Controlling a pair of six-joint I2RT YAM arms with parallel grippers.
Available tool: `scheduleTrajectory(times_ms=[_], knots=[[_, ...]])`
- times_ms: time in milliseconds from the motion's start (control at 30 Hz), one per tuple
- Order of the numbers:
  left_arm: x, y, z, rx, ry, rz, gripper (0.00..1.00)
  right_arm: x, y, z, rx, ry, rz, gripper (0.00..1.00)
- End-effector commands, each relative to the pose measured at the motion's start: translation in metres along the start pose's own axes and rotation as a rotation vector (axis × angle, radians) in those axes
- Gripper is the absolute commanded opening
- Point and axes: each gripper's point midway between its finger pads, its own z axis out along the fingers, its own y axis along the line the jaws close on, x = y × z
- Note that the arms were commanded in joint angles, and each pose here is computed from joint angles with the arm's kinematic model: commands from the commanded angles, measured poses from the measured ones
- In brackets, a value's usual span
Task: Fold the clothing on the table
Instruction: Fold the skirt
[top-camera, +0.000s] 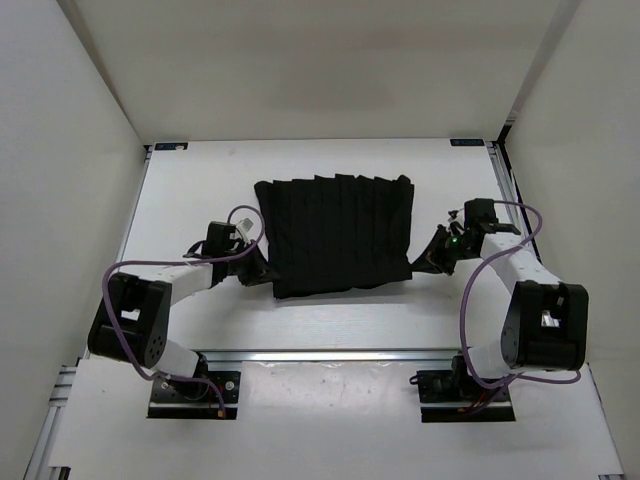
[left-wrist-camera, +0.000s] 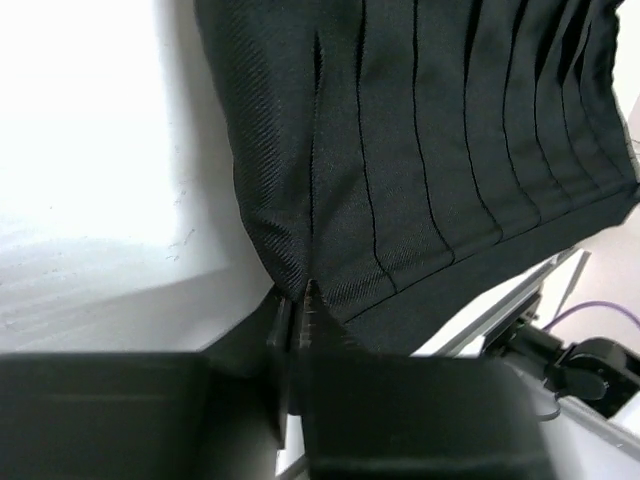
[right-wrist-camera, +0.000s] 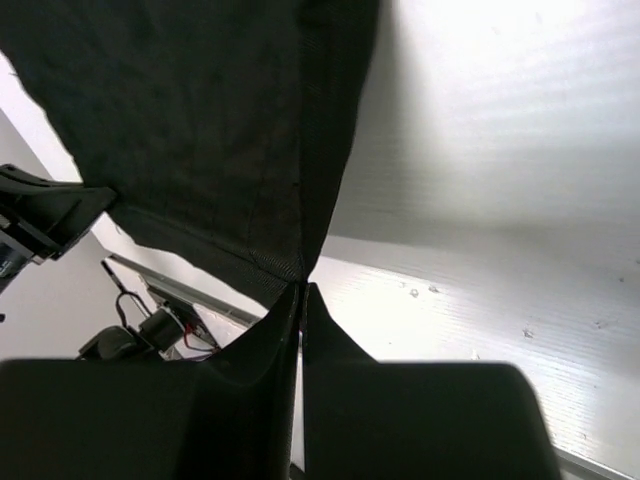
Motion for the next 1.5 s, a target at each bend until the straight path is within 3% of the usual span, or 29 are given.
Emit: scheduleTrajectory(times_ms=[0, 33, 67, 100, 133, 300, 467, 567, 800, 900, 933, 1000, 1033, 1133, 1200, 1367, 1467], knots=[[-0.017, 0.023, -0.006, -0.11, -0.029, 0.028, 0.2, -0.039, -0.003, -0.013, 0.088, -0.127, -0.07, 0.0], [-0.018, 0.023, -0.006, -0.115, -0.017, 0.028, 0.42, -0.038, -0.004, -0.013, 0.104, -0.12, -0.076, 0.0], [-0.019, 0.024, -0.008, -0.115, -0.02, 0.034, 0.53, -0.036, -0.006, -0.013, 0.111, -0.116, -0.077, 0.0], [-0.017, 0.026, -0.011, -0.117, -0.026, 0.028, 0.72, -0.036, -0.009, -0.014, 0.123, -0.117, -0.073, 0.0], [-0.01, 0.028, -0.014, -0.117, -0.032, 0.024, 0.99, -0.031, -0.015, -0.012, 0.134, -0.108, -0.062, 0.0], [0.007, 0.033, -0.023, -0.117, -0.077, 0.014, 0.98, -0.01, -0.044, -0.008, 0.156, -0.076, 0.015, 0.0], [0.035, 0.016, -0.014, 0.025, -0.046, 0.01, 0.99, 0.0, -0.045, -0.004, 0.145, -0.053, 0.009, 0.0], [0.037, 0.005, -0.001, -0.003, -0.05, 0.063, 0.93, 0.0, -0.04, -0.001, 0.136, -0.048, -0.007, 0.0], [0.047, 0.0, 0.028, -0.023, 0.023, -0.005, 0.66, 0.001, -0.035, 0.0, 0.141, -0.036, -0.038, 0.0], [0.054, -0.008, 0.035, -0.02, 0.027, -0.007, 0.16, 0.001, -0.033, -0.001, 0.131, -0.045, -0.03, 0.0], [0.056, -0.01, 0.037, -0.011, 0.028, -0.019, 0.12, 0.0, -0.033, -0.002, 0.125, -0.053, -0.03, 0.0], [0.06, -0.017, 0.039, 0.033, 0.067, -0.043, 0.12, 0.002, -0.032, -0.002, 0.114, -0.047, -0.029, 0.0], [0.063, -0.018, 0.041, 0.044, 0.075, -0.055, 0.02, 0.004, -0.03, -0.003, 0.109, -0.041, -0.021, 0.0], [0.043, -0.027, 0.031, 0.071, 0.039, -0.057, 0.0, -0.004, -0.023, -0.011, 0.102, -0.076, -0.046, 0.0], [-0.004, -0.04, 0.012, 0.076, -0.104, -0.022, 0.0, -0.016, -0.013, -0.02, 0.088, -0.12, -0.07, 0.0], [-0.092, -0.074, -0.022, 0.128, -0.266, 0.05, 0.0, -0.062, 0.016, -0.04, 0.067, -0.23, -0.145, 0.0], [-0.104, -0.073, -0.022, 0.126, -0.263, 0.061, 0.0, -0.075, 0.027, -0.043, 0.07, -0.25, -0.188, 0.0]])
